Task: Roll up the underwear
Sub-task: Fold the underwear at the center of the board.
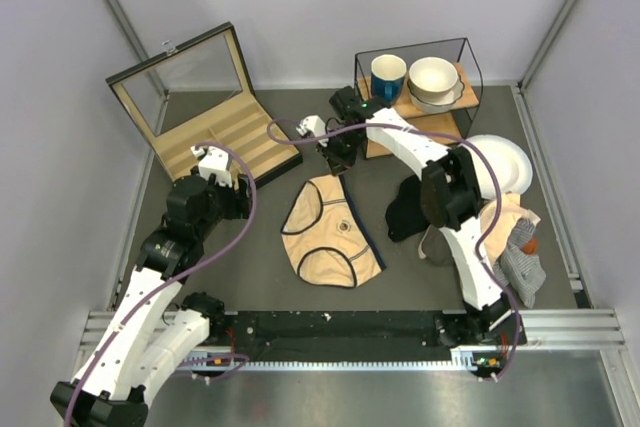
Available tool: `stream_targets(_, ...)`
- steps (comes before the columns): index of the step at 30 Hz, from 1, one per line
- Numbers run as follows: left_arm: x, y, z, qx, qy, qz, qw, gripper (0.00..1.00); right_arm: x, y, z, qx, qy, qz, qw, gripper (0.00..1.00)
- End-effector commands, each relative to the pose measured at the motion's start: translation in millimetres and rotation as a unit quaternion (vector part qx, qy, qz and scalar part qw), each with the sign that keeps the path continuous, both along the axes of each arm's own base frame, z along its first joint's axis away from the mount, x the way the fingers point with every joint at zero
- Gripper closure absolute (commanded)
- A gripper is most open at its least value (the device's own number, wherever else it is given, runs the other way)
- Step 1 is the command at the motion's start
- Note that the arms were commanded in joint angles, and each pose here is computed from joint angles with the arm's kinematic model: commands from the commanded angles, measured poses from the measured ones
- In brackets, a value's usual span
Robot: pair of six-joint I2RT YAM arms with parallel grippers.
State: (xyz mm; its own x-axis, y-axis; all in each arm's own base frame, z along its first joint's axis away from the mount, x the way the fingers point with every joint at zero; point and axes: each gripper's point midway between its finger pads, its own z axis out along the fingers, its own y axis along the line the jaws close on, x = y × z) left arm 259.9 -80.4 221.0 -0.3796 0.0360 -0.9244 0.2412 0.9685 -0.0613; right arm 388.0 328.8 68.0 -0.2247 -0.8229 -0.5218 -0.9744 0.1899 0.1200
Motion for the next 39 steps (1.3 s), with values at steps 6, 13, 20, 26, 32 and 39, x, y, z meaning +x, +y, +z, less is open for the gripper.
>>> stream_targets(6, 6, 1, 12, -0.007, -0.025, 0.007, 1.000, 0.27, -28, 8, 83, 0.100, -0.026, 0.049, 0.993, 1.00)
stream_targets(13, 6, 2, 12, -0.009, -0.024, 0.009, 1.000, 0.27, -73, -8, 91, 0.123, -0.009, 0.095, 0.988, 1.00)
stream_targets(20, 7, 2, 10, -0.009, -0.021, 0.010, 1.000, 0.27, -115, -28, 98, 0.137, -0.006, 0.131, 0.982, 1.00)
stream_targets(26, 8, 1, 9, -0.008, -0.018, 0.008, 1.000, 0.27, -146, -46, 87, 0.129, -0.001, 0.153, 0.980, 1.00)
stream_targets(32, 8, 1, 8, -0.008, -0.016, 0.008, 1.000, 0.27, -174, -63, 78, 0.121, 0.008, 0.167, 0.979, 1.00)
stream_targets(39, 6, -12, 2, -0.020, -0.003, -0.026, 0.999, 0.25, -202, -67, 71, 0.119, 0.025, 0.184, 0.975, 1.00)
